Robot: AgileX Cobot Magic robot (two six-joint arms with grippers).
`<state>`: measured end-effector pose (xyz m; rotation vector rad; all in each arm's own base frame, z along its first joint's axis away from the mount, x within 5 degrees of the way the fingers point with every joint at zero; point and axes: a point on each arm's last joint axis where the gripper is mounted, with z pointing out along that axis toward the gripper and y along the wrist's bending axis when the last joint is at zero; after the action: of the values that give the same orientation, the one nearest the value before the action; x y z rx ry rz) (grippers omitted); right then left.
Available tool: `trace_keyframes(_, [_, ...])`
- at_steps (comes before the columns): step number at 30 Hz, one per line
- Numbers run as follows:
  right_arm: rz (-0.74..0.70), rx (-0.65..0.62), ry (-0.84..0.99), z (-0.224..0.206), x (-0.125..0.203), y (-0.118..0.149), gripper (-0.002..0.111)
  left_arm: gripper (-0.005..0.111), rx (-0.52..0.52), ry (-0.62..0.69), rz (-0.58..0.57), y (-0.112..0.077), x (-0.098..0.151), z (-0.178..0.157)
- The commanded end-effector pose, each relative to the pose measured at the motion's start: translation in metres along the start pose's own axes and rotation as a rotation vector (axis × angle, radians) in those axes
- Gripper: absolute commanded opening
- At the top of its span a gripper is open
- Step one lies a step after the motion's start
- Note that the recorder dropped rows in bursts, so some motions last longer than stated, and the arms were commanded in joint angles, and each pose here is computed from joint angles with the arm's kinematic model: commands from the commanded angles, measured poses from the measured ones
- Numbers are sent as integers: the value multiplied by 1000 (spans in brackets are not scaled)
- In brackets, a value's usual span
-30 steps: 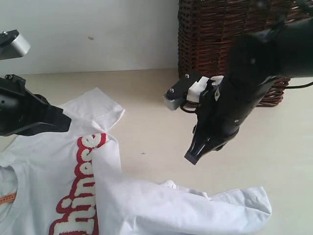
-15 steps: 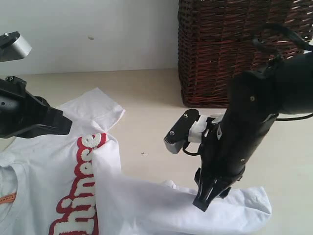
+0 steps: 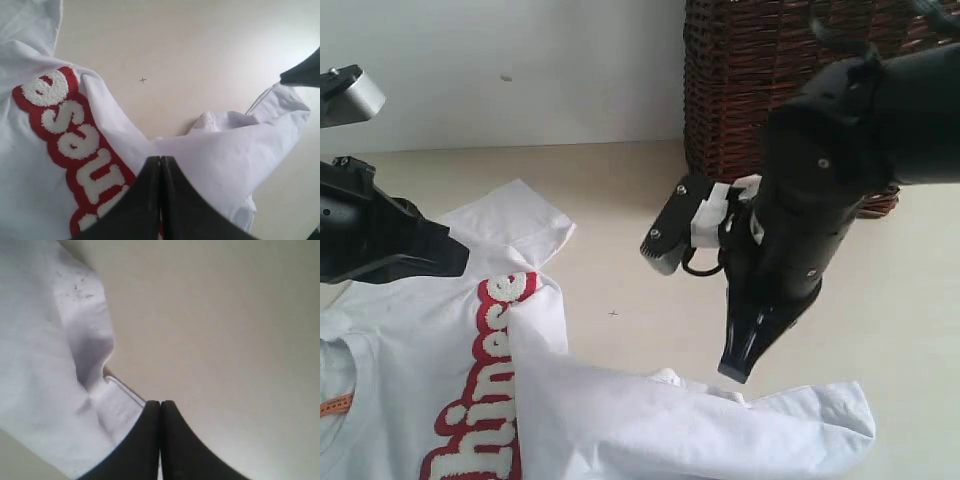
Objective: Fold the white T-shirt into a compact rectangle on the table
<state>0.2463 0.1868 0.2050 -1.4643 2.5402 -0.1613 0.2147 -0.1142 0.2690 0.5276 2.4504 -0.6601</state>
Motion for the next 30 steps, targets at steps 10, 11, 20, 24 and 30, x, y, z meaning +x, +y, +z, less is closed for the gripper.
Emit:
trace_keyframes(10, [-27,-297,14,31,-11,28,51,0,12,-6,22,-3,0,-2])
trace_keyframes(11, [-10,-293,40,39,-11,28,51,0,12,-6,22,-3,0,-2])
trace_keyframes(20, [-90,-291,224,54,-8,32,0,0,20,-11,11,-4,0,-2])
trace_keyframes(24, [-126,-263,147,27,-21,37,0,0,20,-11,11,-4,0,-2])
trace_keyframes(30, [-155,-247,91,-8,-25,64,0,0,20,-9,11,-4,0,-2])
